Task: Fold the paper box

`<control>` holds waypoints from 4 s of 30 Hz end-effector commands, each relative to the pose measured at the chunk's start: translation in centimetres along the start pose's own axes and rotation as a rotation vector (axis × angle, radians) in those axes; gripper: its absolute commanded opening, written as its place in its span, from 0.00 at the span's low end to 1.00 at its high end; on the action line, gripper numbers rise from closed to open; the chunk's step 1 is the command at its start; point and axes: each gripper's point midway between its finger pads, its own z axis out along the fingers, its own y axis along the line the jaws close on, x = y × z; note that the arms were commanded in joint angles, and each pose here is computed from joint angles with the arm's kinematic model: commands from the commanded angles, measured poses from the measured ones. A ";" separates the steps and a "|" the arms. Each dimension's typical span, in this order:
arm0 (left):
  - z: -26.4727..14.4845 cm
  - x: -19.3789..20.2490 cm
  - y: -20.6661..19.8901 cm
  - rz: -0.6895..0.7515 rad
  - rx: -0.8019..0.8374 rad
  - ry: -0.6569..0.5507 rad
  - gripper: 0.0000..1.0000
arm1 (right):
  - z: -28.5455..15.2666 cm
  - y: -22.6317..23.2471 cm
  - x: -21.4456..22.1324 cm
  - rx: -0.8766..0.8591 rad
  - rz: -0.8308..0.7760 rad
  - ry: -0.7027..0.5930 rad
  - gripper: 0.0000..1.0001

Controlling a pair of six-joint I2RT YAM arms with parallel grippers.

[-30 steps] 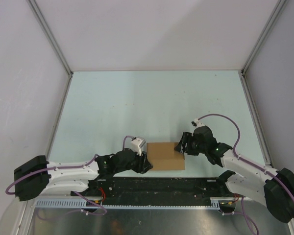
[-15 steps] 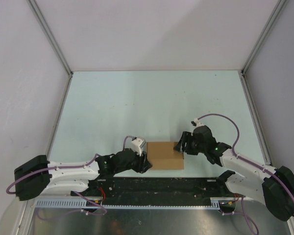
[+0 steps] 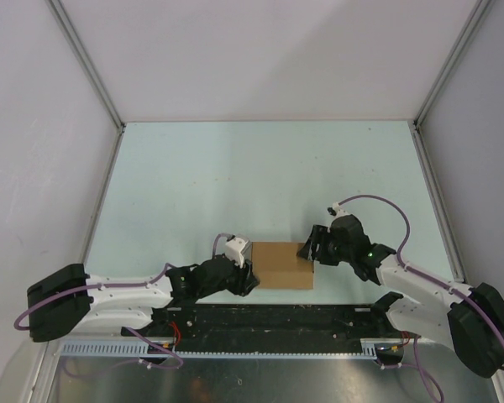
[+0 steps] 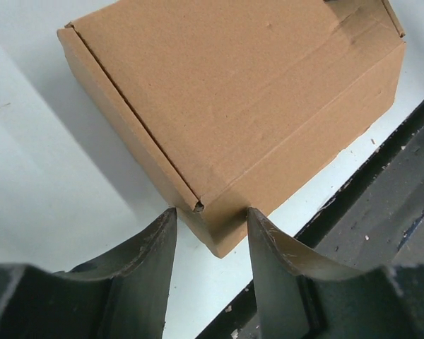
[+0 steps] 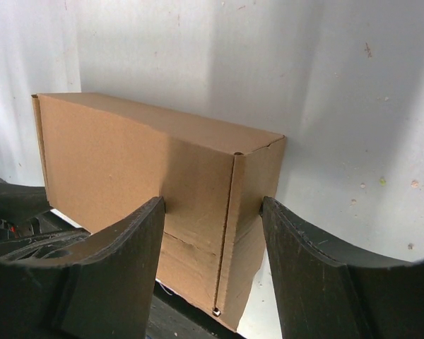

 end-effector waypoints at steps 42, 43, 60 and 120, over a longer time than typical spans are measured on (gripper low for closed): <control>-1.8 -2.7 0.3 0.035 -0.062 -0.051 0.47 | 0.0 0.4 -0.2 -0.018 -0.001 0.006 0.62; -2.2 -3.3 -0.3 0.028 -0.031 -0.074 0.48 | 0.0 0.4 -0.2 -0.018 0.000 0.005 0.62; 0.5 -4.6 -10.7 0.120 0.167 -0.071 0.35 | -0.6 0.6 -0.5 -0.026 0.004 -0.014 0.62; 1.5 -8.3 -16.5 0.127 0.246 -0.149 0.42 | -2.9 0.8 -2.6 -0.077 0.039 -0.105 0.64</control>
